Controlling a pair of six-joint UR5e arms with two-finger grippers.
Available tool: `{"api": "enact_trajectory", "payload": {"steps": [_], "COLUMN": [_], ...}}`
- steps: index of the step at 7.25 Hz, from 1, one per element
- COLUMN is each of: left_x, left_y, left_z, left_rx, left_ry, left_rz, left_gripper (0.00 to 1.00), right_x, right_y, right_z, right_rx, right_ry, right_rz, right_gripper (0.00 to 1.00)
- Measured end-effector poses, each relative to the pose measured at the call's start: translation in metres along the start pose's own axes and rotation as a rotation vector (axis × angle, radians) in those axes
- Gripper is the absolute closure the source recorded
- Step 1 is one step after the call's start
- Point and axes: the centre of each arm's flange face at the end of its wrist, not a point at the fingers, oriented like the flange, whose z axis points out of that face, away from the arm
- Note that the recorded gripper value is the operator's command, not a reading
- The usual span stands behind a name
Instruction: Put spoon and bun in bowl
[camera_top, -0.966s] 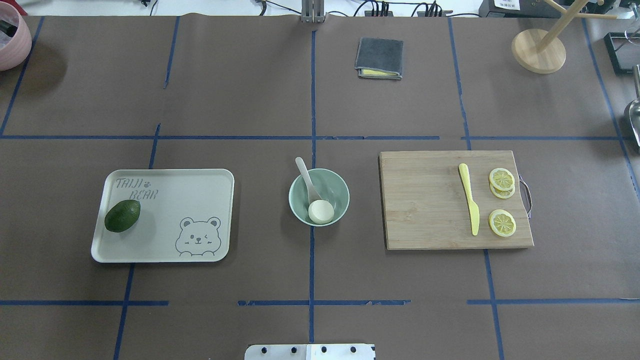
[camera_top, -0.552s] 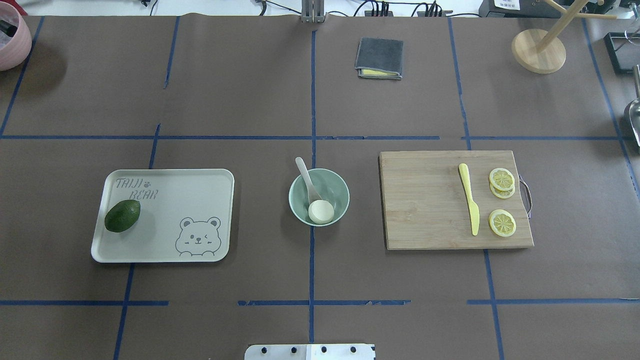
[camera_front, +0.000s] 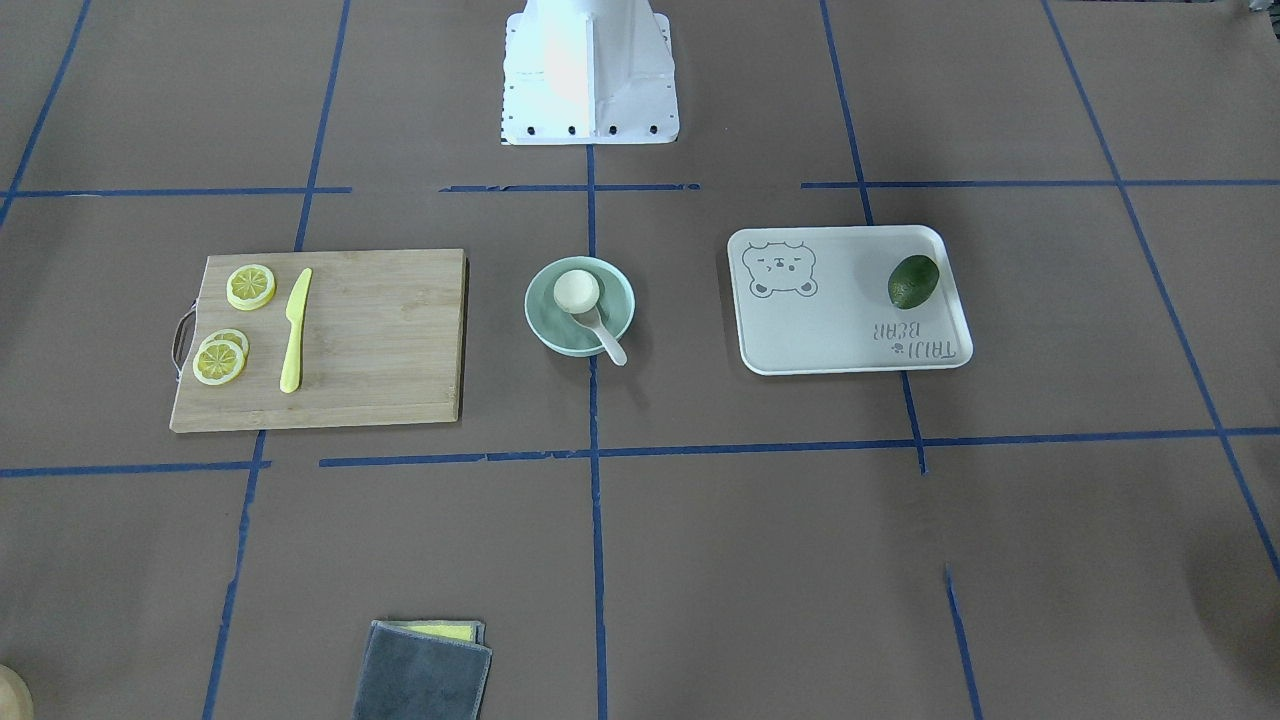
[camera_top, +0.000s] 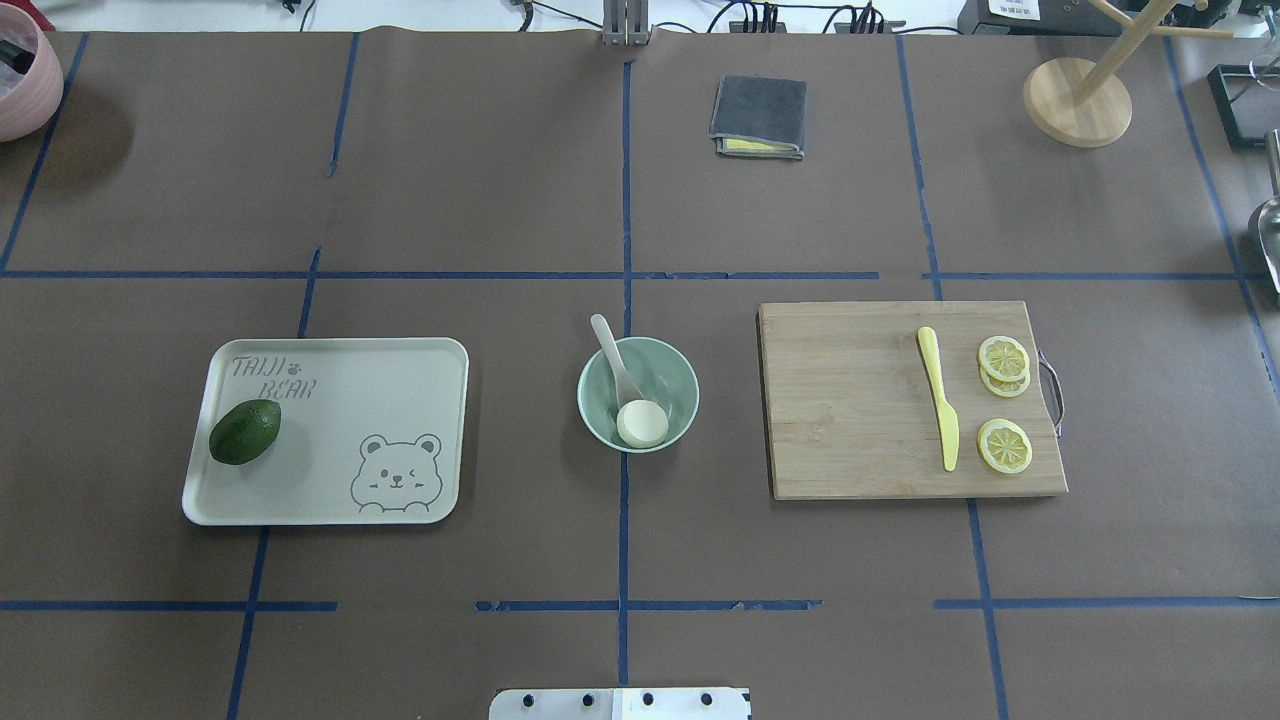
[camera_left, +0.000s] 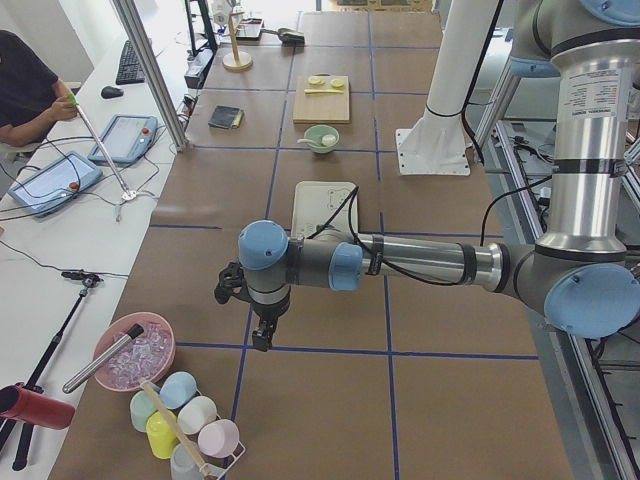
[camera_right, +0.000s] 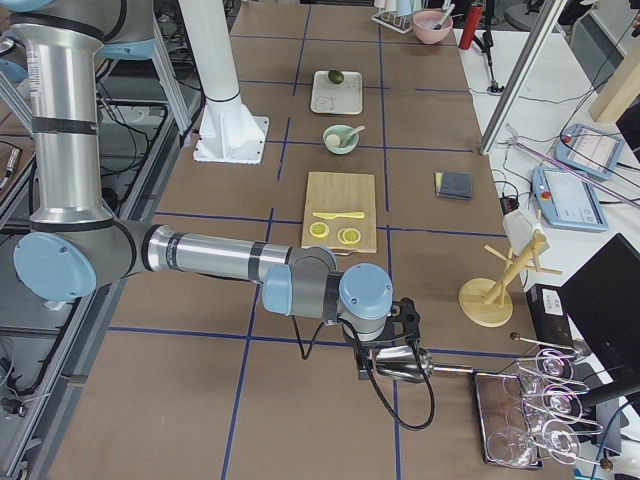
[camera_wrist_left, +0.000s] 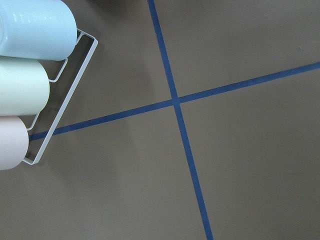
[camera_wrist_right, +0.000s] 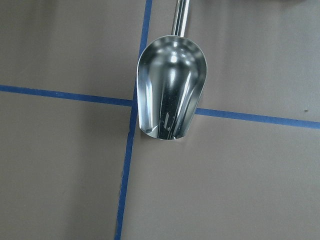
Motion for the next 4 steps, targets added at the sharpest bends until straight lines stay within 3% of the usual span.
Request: {"api": "enact_trajectory", "payload": {"steps": [4], "left_x": [0.0008], "left_y": [-0.0029], "left_z": [-0.0013], "left_rx": [0.003], "left_ry": [0.000], "left_rz": [0.003], "left_gripper": [0.00], "right_x": [-0.0016], "right_y": [-0.0031], "right_z": [-0.0022], "right_rx": [0.005], "right_ry": [0.000], "right_rz": [-0.003], "right_gripper": [0.00]}}
